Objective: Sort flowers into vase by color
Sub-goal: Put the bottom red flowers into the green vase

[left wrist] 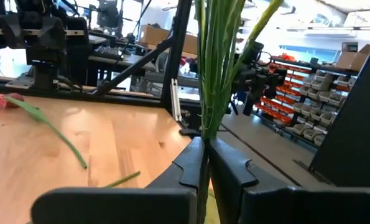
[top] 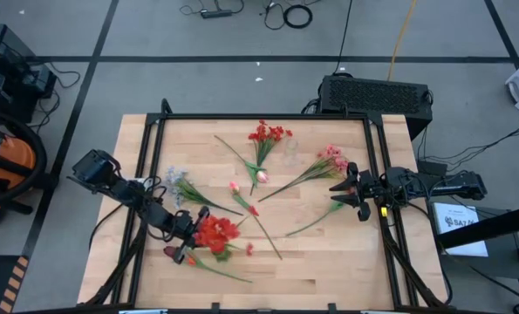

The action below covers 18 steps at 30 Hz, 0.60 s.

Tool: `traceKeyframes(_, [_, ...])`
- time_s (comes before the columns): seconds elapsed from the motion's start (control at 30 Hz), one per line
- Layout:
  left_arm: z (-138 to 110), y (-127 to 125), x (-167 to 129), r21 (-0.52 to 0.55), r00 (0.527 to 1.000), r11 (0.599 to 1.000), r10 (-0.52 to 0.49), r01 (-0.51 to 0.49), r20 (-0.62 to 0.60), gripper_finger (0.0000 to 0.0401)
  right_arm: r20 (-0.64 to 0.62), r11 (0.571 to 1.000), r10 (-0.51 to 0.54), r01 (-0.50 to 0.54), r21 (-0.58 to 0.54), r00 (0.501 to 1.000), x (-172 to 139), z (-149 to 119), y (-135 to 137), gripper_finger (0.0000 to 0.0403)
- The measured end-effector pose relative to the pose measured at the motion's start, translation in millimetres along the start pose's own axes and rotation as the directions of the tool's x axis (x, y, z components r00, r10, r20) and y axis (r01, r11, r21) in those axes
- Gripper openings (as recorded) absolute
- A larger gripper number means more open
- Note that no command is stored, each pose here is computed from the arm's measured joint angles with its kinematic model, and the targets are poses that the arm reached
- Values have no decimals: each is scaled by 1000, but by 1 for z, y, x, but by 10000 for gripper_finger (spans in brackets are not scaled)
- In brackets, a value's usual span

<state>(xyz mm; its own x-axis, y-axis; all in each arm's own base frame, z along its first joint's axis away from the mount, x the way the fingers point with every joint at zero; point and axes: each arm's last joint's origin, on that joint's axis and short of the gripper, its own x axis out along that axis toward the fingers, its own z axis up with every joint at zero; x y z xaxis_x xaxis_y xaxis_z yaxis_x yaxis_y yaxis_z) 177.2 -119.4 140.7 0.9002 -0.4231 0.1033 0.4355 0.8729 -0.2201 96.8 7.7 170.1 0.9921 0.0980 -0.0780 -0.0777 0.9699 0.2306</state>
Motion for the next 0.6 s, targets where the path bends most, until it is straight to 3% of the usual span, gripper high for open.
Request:
traceKeyframes(0.3, [0, 0, -12, -20, 997, 997, -68, 68, -23, 36, 0, 1000, 0, 0, 0, 1000, 0, 0, 0, 125])
traceKeyframes(0.5, [-2, 0, -12, -147, 995, 986, -85, 76, -52, 110, -1, 1000, 0, 0, 0, 1000, 0, 0, 0, 125])
traceKeyframes(0.6, [-6, 1, -12, -140, 993, 988, -77, 65, -84, 146, 0, 1000, 0, 0, 0, 1000, 0, 0, 0, 125])
